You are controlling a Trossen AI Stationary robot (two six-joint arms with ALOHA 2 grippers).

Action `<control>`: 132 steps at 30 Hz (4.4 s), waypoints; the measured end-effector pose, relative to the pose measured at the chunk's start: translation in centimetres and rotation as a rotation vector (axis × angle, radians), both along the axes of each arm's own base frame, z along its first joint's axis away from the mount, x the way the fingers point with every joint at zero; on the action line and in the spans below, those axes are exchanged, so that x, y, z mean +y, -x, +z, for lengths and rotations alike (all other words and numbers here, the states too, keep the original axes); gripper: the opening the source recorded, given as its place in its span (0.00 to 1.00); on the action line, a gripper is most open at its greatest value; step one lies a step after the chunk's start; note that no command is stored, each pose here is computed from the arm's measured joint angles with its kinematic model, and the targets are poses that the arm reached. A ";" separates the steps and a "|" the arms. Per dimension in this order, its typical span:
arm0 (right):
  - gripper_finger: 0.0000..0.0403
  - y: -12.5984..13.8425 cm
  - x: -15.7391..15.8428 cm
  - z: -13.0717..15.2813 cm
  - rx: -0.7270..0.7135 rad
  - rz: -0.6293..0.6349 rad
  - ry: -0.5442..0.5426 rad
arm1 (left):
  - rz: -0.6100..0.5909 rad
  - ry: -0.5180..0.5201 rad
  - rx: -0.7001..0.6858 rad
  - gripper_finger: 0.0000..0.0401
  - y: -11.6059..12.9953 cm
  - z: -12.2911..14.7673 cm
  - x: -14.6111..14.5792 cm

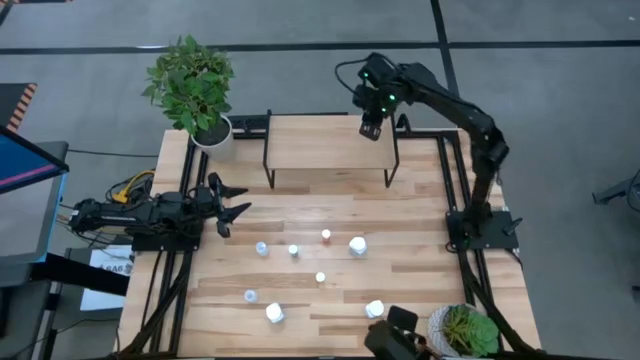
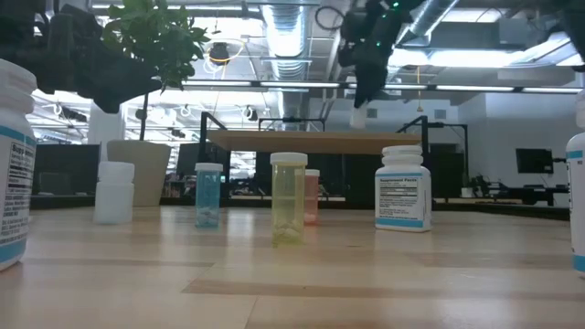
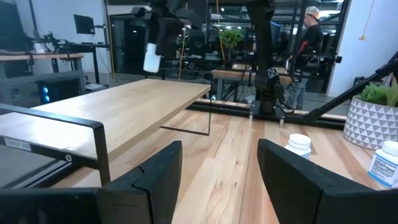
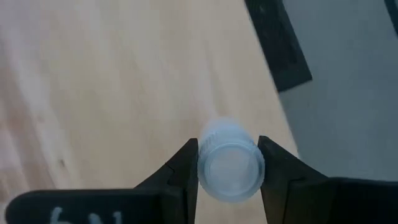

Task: Pick and place medicine bottles onto shelf by color
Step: Put the right white pill bottle on the shelf, then put the top white pill bottle on the shelf aligned with the white pill bottle

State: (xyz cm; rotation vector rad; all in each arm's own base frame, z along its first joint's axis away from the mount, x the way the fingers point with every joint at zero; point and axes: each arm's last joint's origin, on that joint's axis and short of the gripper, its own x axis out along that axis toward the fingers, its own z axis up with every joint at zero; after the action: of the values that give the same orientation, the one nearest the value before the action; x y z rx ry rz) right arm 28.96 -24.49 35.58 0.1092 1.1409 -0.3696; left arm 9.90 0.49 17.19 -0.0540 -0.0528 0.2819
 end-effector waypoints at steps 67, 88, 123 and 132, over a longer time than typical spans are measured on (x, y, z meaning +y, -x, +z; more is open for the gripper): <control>0.58 -0.8 7.2 5.5 -0.032 0.114 -0.175 | -0.001 -0.007 0.026 0.50 0.0 -0.2 0.0; 0.58 10.9 24.8 6.1 -0.311 0.159 -0.243 | -0.187 0.108 0.473 0.50 -1.8 2.8 -0.7; 0.58 10.3 26.9 2.6 -0.266 0.241 -0.235 | -0.308 0.099 1.031 0.50 -9.3 -1.4 -5.9; 0.58 10.4 26.8 2.5 -0.256 0.241 -0.235 | -0.312 0.103 0.976 0.50 -9.7 -1.1 -6.0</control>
State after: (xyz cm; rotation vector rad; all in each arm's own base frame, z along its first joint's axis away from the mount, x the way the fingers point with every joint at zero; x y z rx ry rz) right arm 18.59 2.36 38.09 0.2166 0.9270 -0.0050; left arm 19.65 -5.48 16.06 -0.0222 0.9333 -0.0239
